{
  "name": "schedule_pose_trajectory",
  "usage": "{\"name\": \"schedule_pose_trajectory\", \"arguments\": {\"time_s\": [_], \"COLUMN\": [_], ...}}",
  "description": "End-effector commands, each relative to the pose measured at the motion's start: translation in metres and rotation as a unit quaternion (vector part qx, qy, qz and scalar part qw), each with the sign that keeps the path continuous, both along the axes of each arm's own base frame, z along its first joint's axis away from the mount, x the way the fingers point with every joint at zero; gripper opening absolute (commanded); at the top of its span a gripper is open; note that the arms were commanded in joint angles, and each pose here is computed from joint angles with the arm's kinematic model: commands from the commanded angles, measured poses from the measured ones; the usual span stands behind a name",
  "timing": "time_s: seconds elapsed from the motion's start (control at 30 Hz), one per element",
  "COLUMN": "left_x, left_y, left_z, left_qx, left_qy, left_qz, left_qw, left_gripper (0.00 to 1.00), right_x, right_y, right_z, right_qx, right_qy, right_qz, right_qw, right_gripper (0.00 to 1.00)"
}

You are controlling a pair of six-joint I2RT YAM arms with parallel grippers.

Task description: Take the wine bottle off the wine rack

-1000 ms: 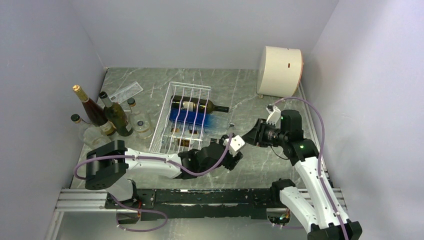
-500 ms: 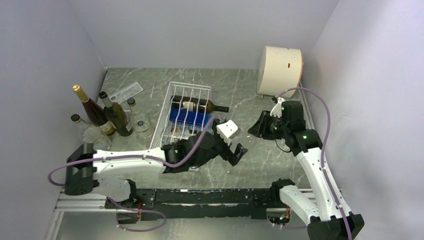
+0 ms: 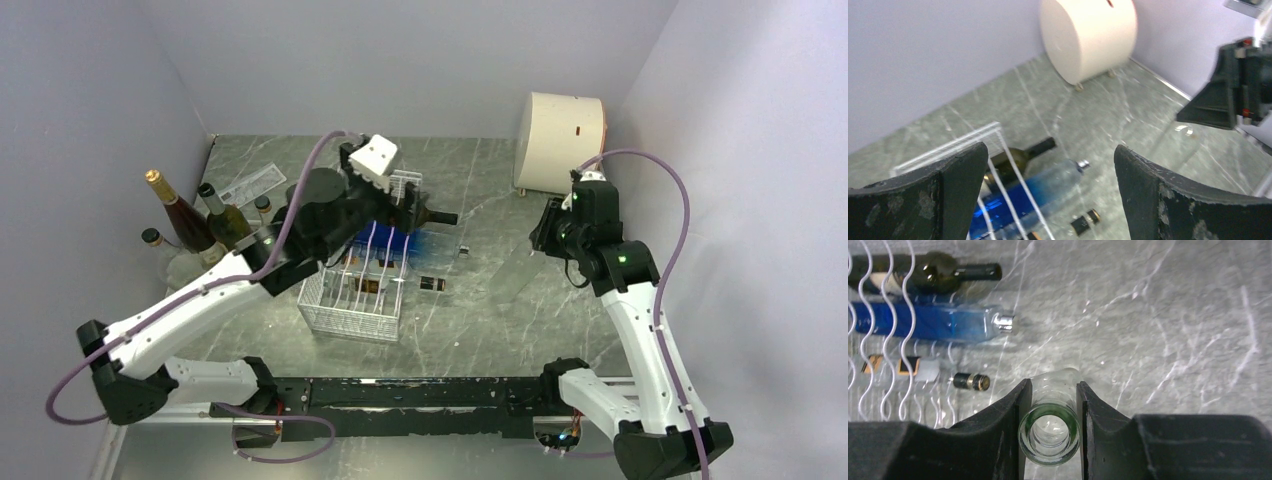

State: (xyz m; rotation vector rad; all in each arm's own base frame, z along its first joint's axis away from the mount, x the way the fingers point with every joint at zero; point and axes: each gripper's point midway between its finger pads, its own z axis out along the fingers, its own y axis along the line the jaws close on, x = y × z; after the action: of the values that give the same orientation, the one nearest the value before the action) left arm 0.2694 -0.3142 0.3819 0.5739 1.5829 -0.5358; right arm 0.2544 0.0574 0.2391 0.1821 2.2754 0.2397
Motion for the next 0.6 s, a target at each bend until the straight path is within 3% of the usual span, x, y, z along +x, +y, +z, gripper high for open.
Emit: {"name": "schedule_pose_trajectory", "arguments": {"time_s": [0.0,0.3,0.57], "left_x": [0.008,0.013,0.016], "left_y": [0.042,0.080,0.081], "left_z": [-0.014,-0.032,-0.051], "left_qx": [0.028,0.061,0.115], "left_qy": [-0.031,-0.082,-0.093], "left_qz": [0.055,0.113,0.124], "left_qw": [0.998,0.988,0.981], "left_gripper": [1.00,0.97,0.97], "right_x": [0.024,0.070,0.106], "right_y": [-0.024,-0.043,-0.051], "right_z": [0.039,0.053,0.056], "right_qx": [-0.040,-0.083,-0.090], "right_qy": [-0.070,-0.087,-0.090], "right_qz": [-0.058,-0.122,-0.176], "right_qw": [0.995,0.985,0.976], "right_gripper": [0.00,0.00,0.00]}}
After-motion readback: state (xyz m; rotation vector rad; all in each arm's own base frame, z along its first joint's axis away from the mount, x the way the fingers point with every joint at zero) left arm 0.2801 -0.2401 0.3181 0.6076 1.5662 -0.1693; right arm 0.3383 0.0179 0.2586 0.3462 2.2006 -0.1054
